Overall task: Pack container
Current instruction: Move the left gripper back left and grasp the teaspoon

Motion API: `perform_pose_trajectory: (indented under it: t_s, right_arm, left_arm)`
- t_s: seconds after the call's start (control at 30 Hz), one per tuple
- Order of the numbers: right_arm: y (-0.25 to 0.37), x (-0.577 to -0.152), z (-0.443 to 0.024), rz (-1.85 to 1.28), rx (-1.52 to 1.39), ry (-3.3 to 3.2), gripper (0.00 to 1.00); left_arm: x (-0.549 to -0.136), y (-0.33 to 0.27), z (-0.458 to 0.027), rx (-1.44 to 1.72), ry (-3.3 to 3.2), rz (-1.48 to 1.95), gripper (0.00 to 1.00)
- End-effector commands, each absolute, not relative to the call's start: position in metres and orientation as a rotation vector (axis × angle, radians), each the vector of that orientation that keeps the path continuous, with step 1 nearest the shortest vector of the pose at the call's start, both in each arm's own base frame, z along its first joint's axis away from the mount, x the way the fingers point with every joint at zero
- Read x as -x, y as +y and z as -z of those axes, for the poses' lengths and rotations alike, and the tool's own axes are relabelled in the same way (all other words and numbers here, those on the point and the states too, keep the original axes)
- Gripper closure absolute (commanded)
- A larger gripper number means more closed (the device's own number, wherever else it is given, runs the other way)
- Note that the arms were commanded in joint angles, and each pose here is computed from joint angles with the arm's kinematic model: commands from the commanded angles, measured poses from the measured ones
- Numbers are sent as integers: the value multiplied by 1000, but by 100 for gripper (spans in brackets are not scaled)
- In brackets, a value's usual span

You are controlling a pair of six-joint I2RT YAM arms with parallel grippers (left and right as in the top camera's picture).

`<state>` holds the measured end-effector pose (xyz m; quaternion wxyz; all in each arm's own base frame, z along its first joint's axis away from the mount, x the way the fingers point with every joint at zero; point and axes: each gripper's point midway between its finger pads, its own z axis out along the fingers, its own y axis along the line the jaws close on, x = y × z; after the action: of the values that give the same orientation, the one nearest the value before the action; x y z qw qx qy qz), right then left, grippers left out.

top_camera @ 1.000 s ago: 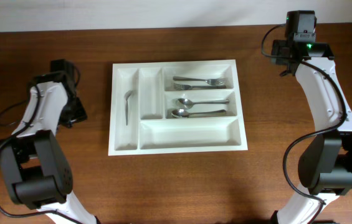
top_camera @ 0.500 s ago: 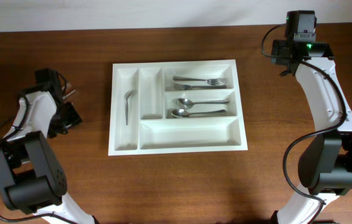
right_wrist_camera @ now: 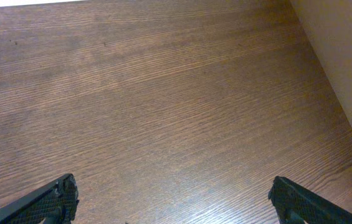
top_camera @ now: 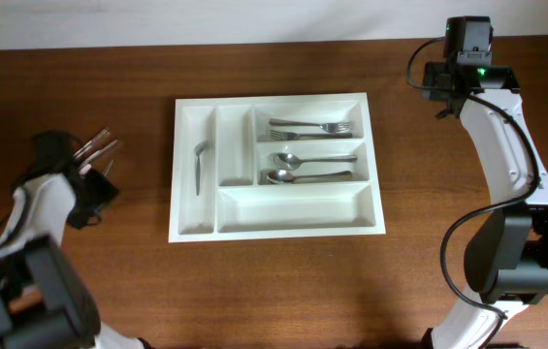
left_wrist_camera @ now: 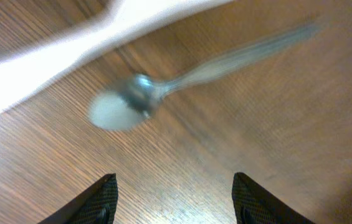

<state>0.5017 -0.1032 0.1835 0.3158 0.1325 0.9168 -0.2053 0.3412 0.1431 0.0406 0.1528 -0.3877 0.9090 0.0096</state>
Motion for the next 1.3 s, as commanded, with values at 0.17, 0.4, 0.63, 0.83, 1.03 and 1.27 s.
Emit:
perform_pose_trajectory:
  t_s: [0.17, 0.4, 0.63, 0.83, 1.03, 1.27]
  right_arm:
    - [-108, -501, -189, 544, -373, 2399, 1]
    - [-108, -501, -189, 544, -373, 2399, 1]
    - [-108, -501, -189, 544, -373, 2399, 1]
    - [-108, -501, -189, 544, -373, 2399, 1]
    - [-108, -501, -189, 544, -373, 2399, 1]
    - [-108, -501, -189, 544, -373, 2399, 1]
  left_arm:
    - [-320, 171, -58, 1280, 2403, 174, 40]
    - [-319, 161, -38, 1278, 2358, 267, 40]
    - [-323, 164, -37, 1270, 2326, 263, 41]
    - [-328, 169, -36, 1261, 2310, 251, 41]
    - [-330, 169, -21, 1276, 2323, 261, 41]
    - [-335, 172, -18, 1270, 2310, 264, 42]
